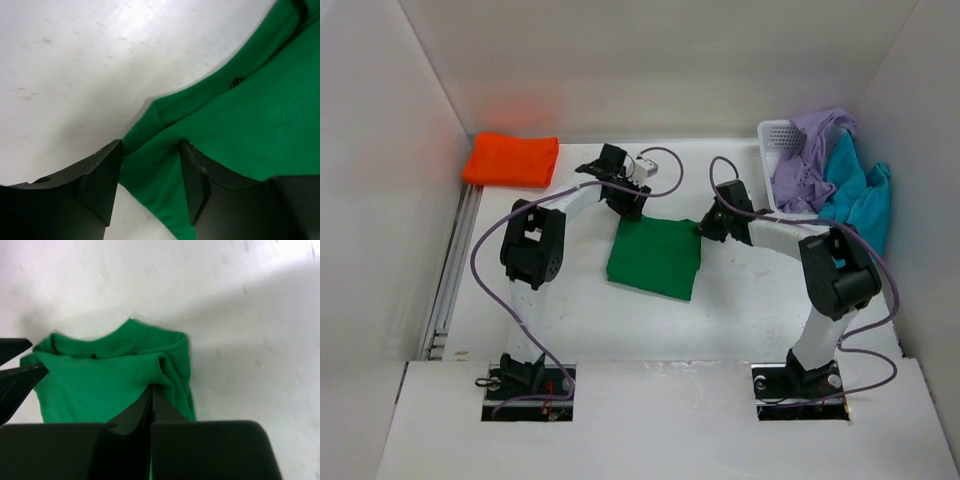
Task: Fold and stack the t-shirts
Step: Smooth out wrinkles on the folded tshirt
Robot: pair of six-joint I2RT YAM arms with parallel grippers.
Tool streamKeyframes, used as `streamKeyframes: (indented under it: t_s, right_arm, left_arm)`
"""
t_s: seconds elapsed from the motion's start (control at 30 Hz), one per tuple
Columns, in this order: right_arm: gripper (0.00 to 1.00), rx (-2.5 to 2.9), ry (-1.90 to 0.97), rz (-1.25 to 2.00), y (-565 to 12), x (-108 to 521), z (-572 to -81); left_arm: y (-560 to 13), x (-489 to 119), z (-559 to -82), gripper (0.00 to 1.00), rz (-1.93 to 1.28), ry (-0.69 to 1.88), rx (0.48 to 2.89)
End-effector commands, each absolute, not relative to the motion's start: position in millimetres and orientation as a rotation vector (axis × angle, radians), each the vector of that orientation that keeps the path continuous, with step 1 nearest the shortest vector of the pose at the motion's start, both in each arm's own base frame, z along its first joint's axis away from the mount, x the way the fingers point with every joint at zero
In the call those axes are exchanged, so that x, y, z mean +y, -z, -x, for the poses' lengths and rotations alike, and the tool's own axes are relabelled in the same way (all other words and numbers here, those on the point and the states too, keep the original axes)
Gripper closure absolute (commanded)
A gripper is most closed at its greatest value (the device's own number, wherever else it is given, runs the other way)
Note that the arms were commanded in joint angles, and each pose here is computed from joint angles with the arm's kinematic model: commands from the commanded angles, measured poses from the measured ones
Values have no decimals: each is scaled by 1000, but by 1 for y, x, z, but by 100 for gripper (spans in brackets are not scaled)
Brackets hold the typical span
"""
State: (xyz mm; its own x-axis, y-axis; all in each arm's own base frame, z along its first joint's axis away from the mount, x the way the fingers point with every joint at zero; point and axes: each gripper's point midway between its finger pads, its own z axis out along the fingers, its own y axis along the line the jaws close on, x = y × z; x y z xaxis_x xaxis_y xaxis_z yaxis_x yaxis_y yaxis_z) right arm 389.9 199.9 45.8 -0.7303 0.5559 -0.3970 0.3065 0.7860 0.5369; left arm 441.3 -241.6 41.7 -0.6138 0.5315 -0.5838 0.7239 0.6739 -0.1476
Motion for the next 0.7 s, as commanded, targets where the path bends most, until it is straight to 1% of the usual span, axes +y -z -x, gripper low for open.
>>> streamKeyframes:
  t_s: [0.0, 0.1, 0.17, 0.23, 0.27, 0.33, 0.37, 0.4, 0.43, 0.47, 0.57, 0.67]
  right_arm:
    - [100, 2352, -624, -585, -62, 202, -426]
    - [99, 2344, -653, -516, -74, 206, -435]
    - [96, 2314, -667, -469, -93, 207, -435]
    - [87, 2275, -663, -435, -115, 203, -430]
    - [79, 2261, -654, -426, -124, 200, -426]
    - [66, 2259, -630, -434, -130, 192, -415]
    - [61, 2275, -617, -438, -129, 190, -405]
    - [58, 2294, -611, -442, -126, 189, -398]
    - [49, 2403, -588, -439, -102, 194, -367]
    - [49, 2404, -588, -439, -102, 194, -366]
    - [45, 2458, -571, -444, -82, 198, -349]
    - [45, 2501, -564, -486, -63, 200, -338]
  left_arm:
    - [-83, -238, -481, 51, -828, 440, 2293]
    - [-116, -235, -484, 47, -775, 448, 2237]
    - [-148, -231, -482, 44, -731, 459, 2182]
    - [-177, -227, -474, 41, -704, 475, 2128]
    - [-188, -223, -468, 39, -695, 480, 2106]
    - [-197, -218, -456, 35, -684, 486, 2097]
    - [-194, -215, -448, 34, -680, 490, 2118]
    - [-189, -214, -443, 34, -679, 497, 2135]
    - [-145, -208, -417, 32, -704, 527, 2284]
    - [-141, -207, -415, 32, -704, 529, 2296]
    - [-103, -201, -398, 33, -678, 575, 2431]
    - [-74, -200, -381, 34, -629, 660, 2551]
